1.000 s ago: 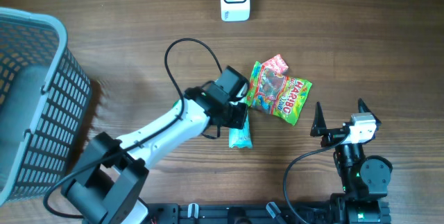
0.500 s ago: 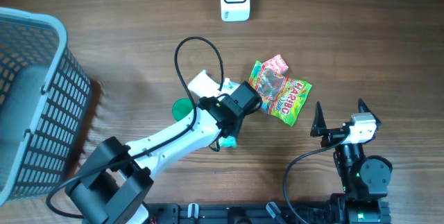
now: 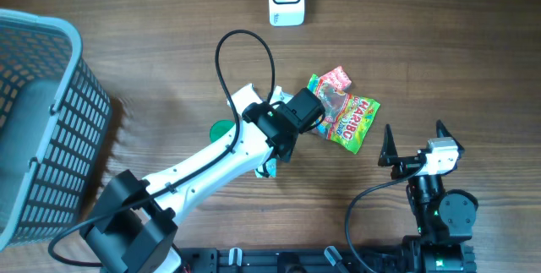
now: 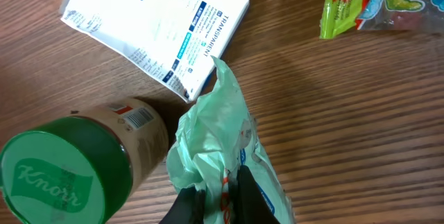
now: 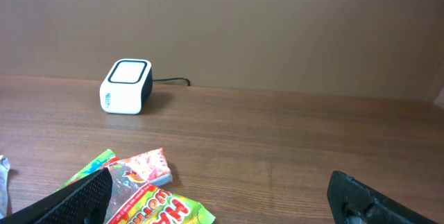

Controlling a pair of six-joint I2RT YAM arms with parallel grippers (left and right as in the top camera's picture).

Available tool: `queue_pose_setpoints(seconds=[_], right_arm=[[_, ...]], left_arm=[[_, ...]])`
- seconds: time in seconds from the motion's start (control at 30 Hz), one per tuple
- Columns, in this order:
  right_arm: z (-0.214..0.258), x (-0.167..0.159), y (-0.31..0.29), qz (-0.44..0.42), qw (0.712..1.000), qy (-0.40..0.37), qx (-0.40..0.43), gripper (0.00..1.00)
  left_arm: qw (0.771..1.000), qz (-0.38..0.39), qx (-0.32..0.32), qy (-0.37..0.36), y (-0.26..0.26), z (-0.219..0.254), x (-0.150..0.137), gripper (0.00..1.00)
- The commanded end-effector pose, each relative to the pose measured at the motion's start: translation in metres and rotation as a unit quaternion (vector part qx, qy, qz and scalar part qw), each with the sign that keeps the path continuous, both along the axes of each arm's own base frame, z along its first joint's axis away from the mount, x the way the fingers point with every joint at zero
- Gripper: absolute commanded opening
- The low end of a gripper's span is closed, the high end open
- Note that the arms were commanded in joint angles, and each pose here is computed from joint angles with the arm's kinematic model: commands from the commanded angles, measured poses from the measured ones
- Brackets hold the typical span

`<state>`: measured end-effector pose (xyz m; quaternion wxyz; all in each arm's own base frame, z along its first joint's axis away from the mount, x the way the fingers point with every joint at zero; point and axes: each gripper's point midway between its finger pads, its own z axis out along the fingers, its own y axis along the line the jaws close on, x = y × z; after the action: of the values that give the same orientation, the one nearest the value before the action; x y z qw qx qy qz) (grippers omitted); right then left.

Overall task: Scan the item barcode
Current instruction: 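Carry the wipes pack out and lower it beside the green jar, then release the wipes pack and retract the left arm to rest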

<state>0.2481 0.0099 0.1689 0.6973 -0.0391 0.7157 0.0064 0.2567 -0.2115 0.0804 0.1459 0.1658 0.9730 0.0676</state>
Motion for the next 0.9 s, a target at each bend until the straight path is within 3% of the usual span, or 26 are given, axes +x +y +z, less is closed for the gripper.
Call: queue_pose_setpoints(seconds=[0.0,0.2,0.37,0.4,0.43,0.53,0.57,0.6,0.7,0.87], right_arm=[[0.001,0.000,0.001,0.003,1.000,-0.002,-0.002,1.00],[0.001,0.000,0.001,0.003,1.000,-0.002,-0.002,1.00],[0.001,0.000,0.001,0.003,1.000,-0.002,-0.002,1.00],[0.001,0.000,0.001,0.003,1.000,-0.002,-0.003,1.00],[0.001,0.000,0.001,0.003,1.000,-0.002,-0.002,1.00],[0.001,0.000,0.001,0.003,1.000,-0.002,-0.002,1.00],[0.001,0.000,0.001,0.003,1.000,-0.002,-0.002,1.00],[0.001,0.000,0.001,0.003,1.000,-0.002,-0.002,1.00],[0.001,0.000,0.001,0.003,1.000,-0.002,-0.002,1.00],[0.001,0.000,0.001,0.003,1.000,-0.002,-0.002,1.00]], left_arm=[[1.000,-0.004,-0.021,0.007,-0.011,-0.002,0.002,0.04],[0.980,-0.042,-0.195,0.009,-0.085,0.012,0.012,0.04],[0.979,-0.032,-0.204,0.005,-0.088,0.011,0.015,0.11],[0.979,-0.032,-0.200,0.009,-0.086,0.010,0.013,0.19],[0.980,-0.032,-0.198,0.012,-0.085,0.009,0.012,0.40],[0.980,-0.032,-0.197,0.012,-0.085,0.009,0.012,0.69],[0.979,-0.032,-0.200,0.008,-0.086,0.010,0.014,0.93],[0.979,-0.030,-0.203,-0.001,-0.086,0.013,0.018,1.00],[0.982,-0.002,-0.180,-0.055,-0.069,0.030,0.043,1.00],[0.970,0.043,-0.175,-0.166,-0.026,0.115,0.101,1.00]])
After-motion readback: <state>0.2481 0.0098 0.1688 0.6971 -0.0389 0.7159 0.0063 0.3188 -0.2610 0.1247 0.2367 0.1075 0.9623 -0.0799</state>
